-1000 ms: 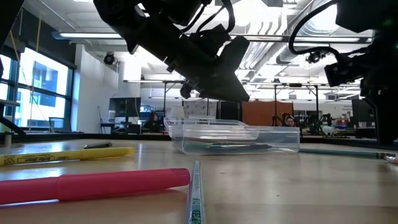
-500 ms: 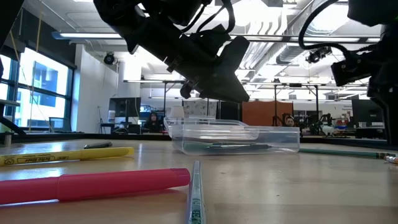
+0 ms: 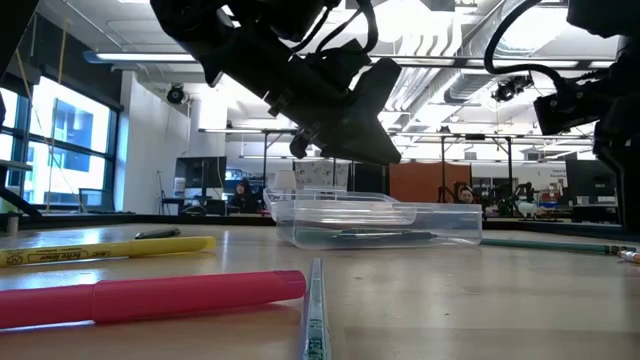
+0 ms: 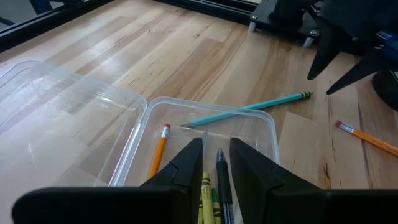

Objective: Pick & place school supplies into a supply box
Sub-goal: Put the blue pencil into the supply box

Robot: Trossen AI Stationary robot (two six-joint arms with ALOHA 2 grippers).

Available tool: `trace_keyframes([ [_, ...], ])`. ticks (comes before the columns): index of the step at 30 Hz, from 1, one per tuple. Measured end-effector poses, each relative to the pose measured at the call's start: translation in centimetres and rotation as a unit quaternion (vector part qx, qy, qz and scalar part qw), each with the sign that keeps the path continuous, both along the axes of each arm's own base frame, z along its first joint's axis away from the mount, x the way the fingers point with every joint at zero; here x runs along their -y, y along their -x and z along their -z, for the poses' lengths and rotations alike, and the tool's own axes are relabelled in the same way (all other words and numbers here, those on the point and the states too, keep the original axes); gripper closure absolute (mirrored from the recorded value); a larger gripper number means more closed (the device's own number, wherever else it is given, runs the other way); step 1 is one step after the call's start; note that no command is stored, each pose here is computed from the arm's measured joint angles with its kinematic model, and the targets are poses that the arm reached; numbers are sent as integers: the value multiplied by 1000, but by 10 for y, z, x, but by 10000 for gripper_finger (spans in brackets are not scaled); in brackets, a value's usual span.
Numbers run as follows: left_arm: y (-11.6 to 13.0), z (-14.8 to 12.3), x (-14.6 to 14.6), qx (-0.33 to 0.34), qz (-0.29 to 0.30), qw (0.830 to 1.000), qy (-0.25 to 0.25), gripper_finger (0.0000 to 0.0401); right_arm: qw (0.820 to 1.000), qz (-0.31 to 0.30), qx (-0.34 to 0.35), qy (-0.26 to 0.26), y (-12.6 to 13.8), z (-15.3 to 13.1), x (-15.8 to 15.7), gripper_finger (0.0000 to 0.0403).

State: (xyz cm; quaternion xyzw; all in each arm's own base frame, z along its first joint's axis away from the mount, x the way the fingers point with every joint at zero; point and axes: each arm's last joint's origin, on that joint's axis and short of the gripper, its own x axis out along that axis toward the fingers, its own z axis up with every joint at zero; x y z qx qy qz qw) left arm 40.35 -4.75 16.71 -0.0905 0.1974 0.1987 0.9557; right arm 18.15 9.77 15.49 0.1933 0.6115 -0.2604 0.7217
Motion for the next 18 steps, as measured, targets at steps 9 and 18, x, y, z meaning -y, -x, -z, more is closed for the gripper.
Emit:
trace_keyframes([
  [9, 0, 0, 0, 0, 0, 1000, 0, 288, 1000, 0, 6, 10, 0, 0, 1, 284],
  [18, 0, 0, 0, 0, 0, 1000, 0, 288, 999, 5, 28, -21, 7, 24, 4, 284],
])
